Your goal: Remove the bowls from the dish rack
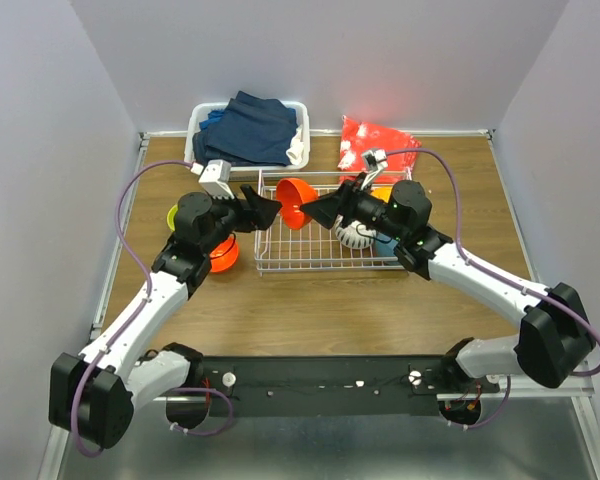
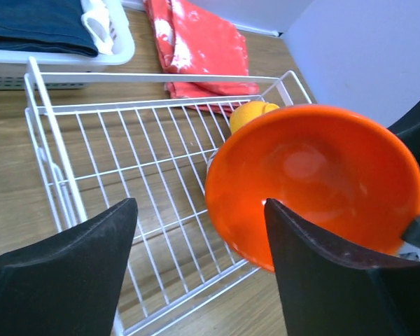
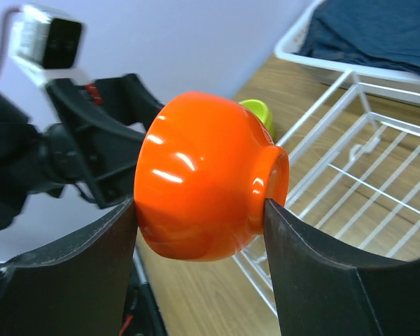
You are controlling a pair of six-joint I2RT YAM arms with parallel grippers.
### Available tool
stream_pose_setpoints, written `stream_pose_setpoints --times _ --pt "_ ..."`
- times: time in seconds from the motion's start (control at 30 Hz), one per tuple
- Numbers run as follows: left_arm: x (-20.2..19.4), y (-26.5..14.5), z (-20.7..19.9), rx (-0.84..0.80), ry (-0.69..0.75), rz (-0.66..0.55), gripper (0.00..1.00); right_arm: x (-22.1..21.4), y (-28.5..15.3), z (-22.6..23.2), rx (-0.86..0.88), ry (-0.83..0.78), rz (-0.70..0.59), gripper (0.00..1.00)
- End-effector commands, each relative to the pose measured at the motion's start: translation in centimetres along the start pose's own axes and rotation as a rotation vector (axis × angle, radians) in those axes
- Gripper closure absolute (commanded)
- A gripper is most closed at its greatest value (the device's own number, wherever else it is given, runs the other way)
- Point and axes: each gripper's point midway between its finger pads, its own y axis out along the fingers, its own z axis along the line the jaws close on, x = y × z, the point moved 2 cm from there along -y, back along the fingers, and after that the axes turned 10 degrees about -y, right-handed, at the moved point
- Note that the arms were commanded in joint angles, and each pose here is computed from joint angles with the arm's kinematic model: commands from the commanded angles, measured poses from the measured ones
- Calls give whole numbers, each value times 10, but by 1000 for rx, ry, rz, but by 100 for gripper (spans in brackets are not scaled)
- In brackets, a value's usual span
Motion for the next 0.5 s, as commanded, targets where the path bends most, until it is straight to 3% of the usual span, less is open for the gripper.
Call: stream_pose_setpoints --times 0.0,0.13,0.23,0.37,0.43,0.47 --pt "1 11 -16 -63 -37 -18 21 15 0 25 156 55 -77 53" --pt "-6 17 -15 -66 -53 -5 29 14 1 31 198 82 -80 53" --pt "-10 19 -14 -62 -65 6 44 10 2 31 212 96 -71 53" --pt "-9 17 -16 -65 -64 1 79 5 3 28 203 102 -63 52" --pt "-9 14 -13 -45 -57 2 88 3 3 26 194 99 -58 51" --pt "-7 12 -13 -40 -45 -4 98 3 3 25 187 96 -59 48"
